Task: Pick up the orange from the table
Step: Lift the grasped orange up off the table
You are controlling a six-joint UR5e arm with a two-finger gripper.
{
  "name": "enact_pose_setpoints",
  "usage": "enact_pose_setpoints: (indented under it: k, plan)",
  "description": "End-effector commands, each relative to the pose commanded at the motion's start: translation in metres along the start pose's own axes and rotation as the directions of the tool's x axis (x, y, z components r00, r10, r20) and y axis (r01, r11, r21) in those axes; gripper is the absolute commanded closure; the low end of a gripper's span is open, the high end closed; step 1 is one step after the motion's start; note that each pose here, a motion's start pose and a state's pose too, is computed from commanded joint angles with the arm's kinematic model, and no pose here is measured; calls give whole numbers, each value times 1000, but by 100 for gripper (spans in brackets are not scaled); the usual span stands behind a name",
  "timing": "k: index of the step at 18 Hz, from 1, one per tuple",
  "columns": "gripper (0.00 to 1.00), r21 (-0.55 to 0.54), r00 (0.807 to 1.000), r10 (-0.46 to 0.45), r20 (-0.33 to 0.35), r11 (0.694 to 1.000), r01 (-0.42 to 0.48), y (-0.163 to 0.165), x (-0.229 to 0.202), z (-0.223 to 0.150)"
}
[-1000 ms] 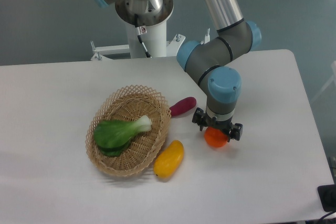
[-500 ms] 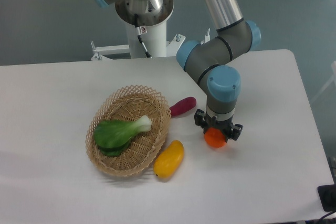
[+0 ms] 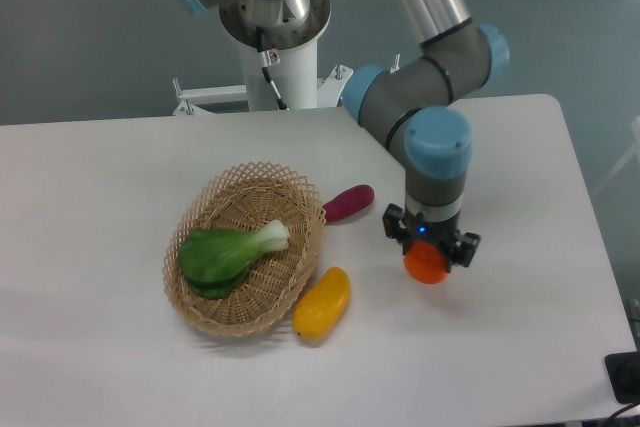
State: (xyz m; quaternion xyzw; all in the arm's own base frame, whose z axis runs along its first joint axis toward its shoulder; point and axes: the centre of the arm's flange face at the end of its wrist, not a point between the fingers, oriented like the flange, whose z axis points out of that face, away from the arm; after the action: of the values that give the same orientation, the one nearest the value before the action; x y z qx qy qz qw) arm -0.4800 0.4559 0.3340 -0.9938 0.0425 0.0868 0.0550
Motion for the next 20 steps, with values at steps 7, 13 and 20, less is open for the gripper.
enact_pose_setpoints:
  k: [7, 13, 20]
  plan:
    - [36, 58, 997, 67, -39, 996, -65, -1, -52, -111]
    - [37, 63, 982, 189, -21, 980, -188, 24, -51, -148]
    - [37, -33, 969, 243, -54, 969, -245, 38, -49, -146]
